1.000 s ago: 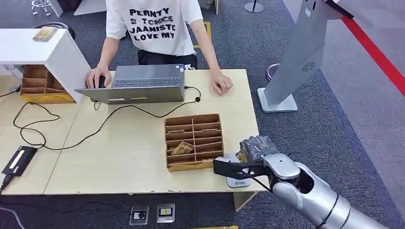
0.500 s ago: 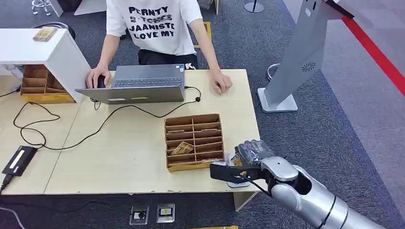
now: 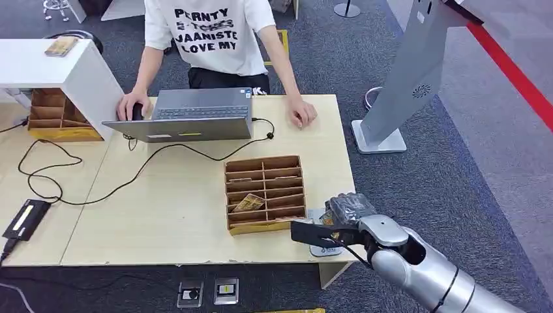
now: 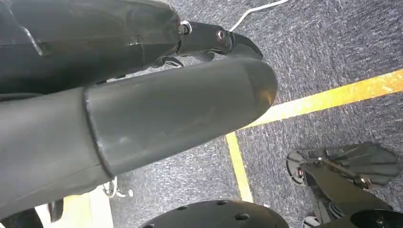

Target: Pass the card to the sensor for recognition and then transmit it.

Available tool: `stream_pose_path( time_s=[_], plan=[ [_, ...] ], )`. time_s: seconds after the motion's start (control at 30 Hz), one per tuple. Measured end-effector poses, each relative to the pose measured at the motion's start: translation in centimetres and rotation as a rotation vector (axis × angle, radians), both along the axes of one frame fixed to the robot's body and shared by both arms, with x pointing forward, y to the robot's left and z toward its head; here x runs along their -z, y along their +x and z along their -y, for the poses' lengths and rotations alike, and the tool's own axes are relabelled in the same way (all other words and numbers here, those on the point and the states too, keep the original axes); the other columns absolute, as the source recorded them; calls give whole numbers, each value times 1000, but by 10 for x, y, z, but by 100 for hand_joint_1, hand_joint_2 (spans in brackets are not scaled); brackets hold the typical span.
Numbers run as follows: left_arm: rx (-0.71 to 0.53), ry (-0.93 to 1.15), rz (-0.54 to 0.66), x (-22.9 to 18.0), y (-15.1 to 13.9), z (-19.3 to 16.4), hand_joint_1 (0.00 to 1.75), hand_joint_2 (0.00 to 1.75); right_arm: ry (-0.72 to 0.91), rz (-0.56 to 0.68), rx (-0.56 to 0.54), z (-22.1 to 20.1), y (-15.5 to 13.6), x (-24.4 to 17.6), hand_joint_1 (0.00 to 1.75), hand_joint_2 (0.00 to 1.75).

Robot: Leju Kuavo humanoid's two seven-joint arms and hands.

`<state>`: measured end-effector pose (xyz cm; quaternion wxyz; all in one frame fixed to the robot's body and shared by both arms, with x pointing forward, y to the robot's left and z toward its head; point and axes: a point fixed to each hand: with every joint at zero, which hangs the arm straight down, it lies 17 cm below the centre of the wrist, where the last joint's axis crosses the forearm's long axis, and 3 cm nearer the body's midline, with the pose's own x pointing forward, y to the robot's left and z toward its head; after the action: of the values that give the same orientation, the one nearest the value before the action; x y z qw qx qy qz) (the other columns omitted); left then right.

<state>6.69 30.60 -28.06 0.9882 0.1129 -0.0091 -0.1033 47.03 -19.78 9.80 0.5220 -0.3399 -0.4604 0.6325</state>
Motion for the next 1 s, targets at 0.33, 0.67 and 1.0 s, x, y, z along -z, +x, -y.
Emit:
stream_pose_path(
  time_s=[0.33, 0.67, 1.0],
  plan=[
    [-1, 1, 0, 0, 0, 0, 0, 0, -13, -28, 29, 14, 5, 16, 175, 175],
    [-2, 0, 0, 0, 0, 0, 0, 0, -21, -51, 42, 23, 8, 28, 175, 175],
    [-4, 2, 1, 0, 0, 0, 0, 0, 5, -56, 32, 16, 17, 32, 175, 175]
  ],
)
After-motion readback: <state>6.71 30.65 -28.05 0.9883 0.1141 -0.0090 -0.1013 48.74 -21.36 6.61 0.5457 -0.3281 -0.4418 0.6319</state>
